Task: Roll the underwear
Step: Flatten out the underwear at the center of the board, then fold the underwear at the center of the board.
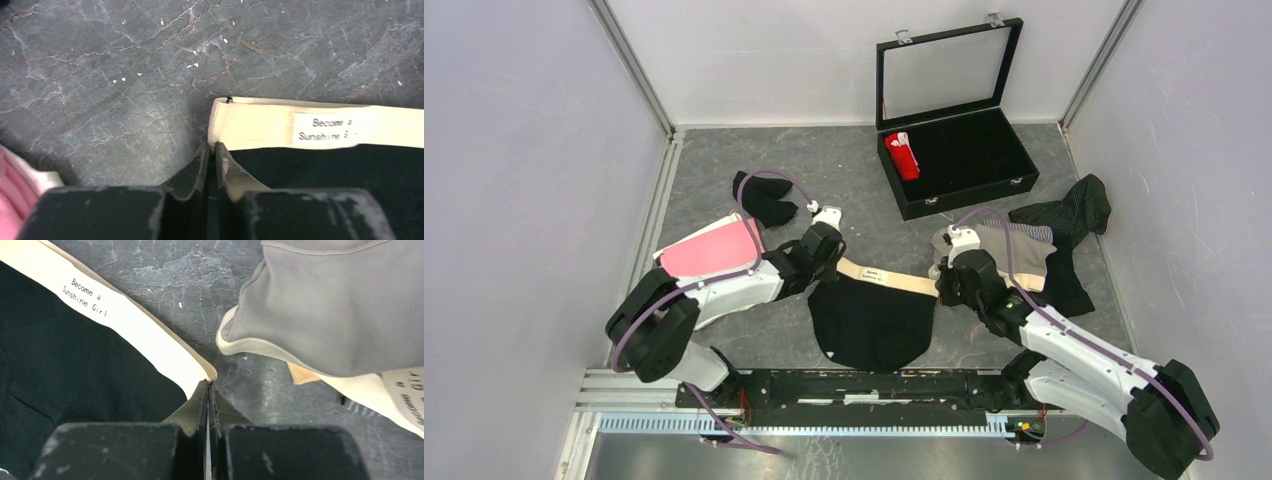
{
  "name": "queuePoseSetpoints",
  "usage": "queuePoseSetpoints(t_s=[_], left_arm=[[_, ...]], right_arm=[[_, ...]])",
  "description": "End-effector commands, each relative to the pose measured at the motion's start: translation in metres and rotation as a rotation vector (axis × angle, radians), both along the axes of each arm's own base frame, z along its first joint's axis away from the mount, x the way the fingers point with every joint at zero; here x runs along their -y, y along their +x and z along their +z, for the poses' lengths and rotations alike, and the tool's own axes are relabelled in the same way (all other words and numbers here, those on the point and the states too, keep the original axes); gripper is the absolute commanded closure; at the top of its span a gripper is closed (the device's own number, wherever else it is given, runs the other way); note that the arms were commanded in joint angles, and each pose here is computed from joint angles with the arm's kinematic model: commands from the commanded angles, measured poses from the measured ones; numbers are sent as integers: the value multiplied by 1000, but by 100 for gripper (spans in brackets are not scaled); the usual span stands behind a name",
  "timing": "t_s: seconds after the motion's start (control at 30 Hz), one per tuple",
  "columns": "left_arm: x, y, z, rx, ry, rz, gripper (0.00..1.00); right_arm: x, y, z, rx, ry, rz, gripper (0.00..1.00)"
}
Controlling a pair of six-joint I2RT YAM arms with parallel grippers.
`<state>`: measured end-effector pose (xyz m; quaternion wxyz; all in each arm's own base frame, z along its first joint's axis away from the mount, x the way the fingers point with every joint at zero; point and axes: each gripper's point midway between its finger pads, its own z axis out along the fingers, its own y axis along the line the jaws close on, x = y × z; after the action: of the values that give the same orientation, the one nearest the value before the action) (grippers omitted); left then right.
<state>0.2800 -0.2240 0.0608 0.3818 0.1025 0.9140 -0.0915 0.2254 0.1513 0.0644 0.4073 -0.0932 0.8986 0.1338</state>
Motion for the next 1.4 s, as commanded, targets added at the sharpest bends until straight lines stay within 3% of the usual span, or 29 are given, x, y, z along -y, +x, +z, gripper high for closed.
queuePoseSetpoints(t_s=[0.0,0.1,0.3,0.47,0.6,0.77,1.07,1.37], left_arm=[[12,20,5,49,-51,58,76],[6,27,2,57,-24,97,55],[2,27,28,109,-64,112,36],[43,-3,64,156,-220,-137,35],[93,-56,85,230,-313,-354,33],[130,-109,84,255,-385,-467,28],[184,-166,61,252,-287,-601,26],[209,-170,33,263,-204,-526,27]], right_arm=[[14,8,28,58,-64,-36,100],[15,9,36,64,-80,-31,100],[4,5,42,40,-64,37,100],[-14,3,53,28,18,83,100],[-22,5,59,29,90,57,100],[-30,10,67,47,216,-12,100],[-16,12,64,60,199,-92,100],[-16,9,60,48,202,-87,100]])
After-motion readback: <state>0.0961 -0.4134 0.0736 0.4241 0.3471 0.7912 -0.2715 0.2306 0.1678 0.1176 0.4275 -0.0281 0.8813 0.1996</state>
